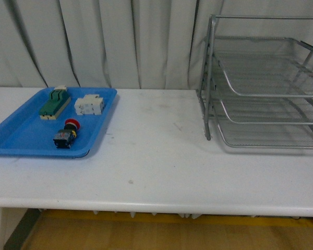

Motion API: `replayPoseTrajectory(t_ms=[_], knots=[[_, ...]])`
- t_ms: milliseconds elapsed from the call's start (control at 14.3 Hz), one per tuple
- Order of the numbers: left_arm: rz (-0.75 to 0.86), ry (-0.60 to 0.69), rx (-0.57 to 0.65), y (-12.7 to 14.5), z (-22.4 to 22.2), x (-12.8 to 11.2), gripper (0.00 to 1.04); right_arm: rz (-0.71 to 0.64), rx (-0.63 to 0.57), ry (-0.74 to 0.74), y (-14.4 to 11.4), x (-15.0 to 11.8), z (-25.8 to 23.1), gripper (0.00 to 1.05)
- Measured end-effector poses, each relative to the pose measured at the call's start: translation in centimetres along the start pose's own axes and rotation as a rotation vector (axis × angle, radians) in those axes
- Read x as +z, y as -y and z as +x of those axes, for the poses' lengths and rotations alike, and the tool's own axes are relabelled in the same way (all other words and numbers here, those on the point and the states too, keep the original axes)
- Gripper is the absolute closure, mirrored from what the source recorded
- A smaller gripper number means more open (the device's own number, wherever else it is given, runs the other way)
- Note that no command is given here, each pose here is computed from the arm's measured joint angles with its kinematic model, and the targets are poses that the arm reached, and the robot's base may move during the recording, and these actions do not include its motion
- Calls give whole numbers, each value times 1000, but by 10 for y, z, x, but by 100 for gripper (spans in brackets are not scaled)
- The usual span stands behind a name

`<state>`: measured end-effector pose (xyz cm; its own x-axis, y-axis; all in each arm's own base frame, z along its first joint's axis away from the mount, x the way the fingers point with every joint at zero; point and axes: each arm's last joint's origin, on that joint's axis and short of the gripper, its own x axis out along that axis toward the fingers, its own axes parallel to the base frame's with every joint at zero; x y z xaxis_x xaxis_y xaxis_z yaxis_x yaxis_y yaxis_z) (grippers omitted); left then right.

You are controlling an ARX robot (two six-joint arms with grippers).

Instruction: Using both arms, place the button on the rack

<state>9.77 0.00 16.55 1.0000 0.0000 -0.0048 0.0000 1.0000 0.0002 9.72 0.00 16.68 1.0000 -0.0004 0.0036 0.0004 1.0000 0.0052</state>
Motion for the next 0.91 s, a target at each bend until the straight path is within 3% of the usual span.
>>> replayPoseTrajectory(t_ms=[280,350,630,770,840,910], knots=[[0,0,0,0,0,0,7,5,8,6,0,1,0,6],[0,1,0,0,0,0,7,14,35,78,7,13,9,6],[0,1,0,0,0,0,7,65,-113,256,80,89,98,6],[0,2,0,0,0,0,7,306,-82,194,114,82,166,6],[0,1,0,0,0,0,7,559,-105,105,133,60,204,6],[0,1,0,0,0,0,7,726,-90,89,139,45,224,6]])
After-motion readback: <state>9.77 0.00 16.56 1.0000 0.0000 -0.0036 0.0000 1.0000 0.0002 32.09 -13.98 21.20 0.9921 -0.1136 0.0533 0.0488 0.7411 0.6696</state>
